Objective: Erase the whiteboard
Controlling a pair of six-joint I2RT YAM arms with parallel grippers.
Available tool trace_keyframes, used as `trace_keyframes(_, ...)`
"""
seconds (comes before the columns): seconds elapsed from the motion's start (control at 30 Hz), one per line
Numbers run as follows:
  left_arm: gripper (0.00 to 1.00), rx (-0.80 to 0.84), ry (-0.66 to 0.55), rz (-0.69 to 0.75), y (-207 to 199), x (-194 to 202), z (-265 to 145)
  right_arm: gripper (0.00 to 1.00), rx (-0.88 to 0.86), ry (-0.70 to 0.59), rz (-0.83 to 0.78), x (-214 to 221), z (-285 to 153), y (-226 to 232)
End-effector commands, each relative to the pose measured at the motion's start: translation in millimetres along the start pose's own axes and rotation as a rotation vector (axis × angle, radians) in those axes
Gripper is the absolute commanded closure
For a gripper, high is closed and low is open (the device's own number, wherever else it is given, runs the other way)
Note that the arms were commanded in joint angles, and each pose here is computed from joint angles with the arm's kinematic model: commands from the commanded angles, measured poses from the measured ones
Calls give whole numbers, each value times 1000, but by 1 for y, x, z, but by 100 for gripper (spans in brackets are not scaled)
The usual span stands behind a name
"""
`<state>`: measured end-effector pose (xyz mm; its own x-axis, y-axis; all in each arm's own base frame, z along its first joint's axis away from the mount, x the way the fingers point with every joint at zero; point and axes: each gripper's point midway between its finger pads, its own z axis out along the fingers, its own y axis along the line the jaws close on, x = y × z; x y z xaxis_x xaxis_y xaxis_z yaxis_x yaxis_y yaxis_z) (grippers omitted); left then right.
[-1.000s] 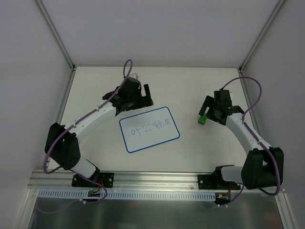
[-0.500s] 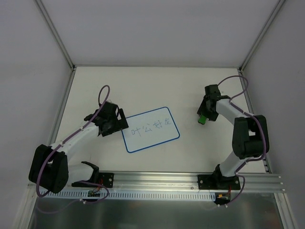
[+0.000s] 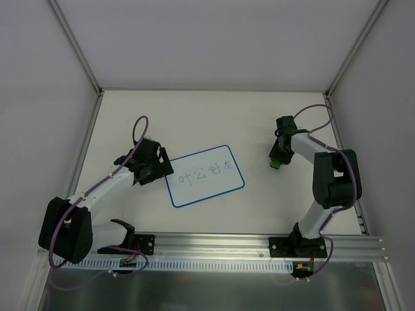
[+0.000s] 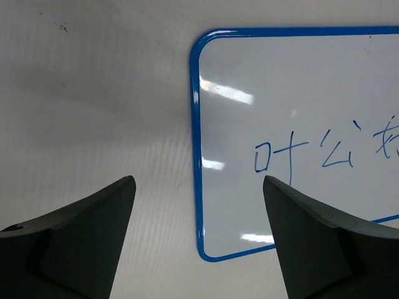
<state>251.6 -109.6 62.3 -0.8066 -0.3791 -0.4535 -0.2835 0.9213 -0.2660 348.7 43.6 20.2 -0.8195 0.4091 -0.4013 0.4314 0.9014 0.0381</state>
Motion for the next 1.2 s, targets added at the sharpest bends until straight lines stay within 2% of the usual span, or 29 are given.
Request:
trace_keyframes(0.0,17,-15,-18,-23,1,-5,4,63,0,-57,10,-19,-3,6)
trace_keyframes(0.07,24,-18,-16,-27,0,-5,6,71,-5,-72,-13,-21,-7,7)
trace_keyframes(0.23,35,-43,4,-37,1,-2,19,91,-54,-117,-129,-19,-28,23)
trace_keyframes(0.37,43,-59,15,-36,2,0,31,99,-129,-175,-285,-6,-56,60)
trace_keyframes(0.67,58,-109,45,-32,12,9,47,100,-315,-191,-514,44,-97,141)
trace_keyframes(0.73,66,-116,46,-35,13,9,49,99,-324,-183,-535,52,-97,152)
trace_keyframes(0.83,73,-122,53,-32,14,10,51,100,-339,-164,-572,66,-95,166)
trace_keyframes(0.87,79,-122,53,-34,13,10,51,100,-345,-158,-586,71,-95,169)
trace_keyframes(1.0,94,-132,71,-31,16,15,55,100,-346,-136,-613,81,-88,178)
trace_keyframes(1.1,100,-131,81,-31,16,18,56,100,-336,-110,-632,89,-79,180)
trace_keyframes(1.17,100,-127,90,-31,15,19,56,100,-325,-91,-642,95,-71,181)
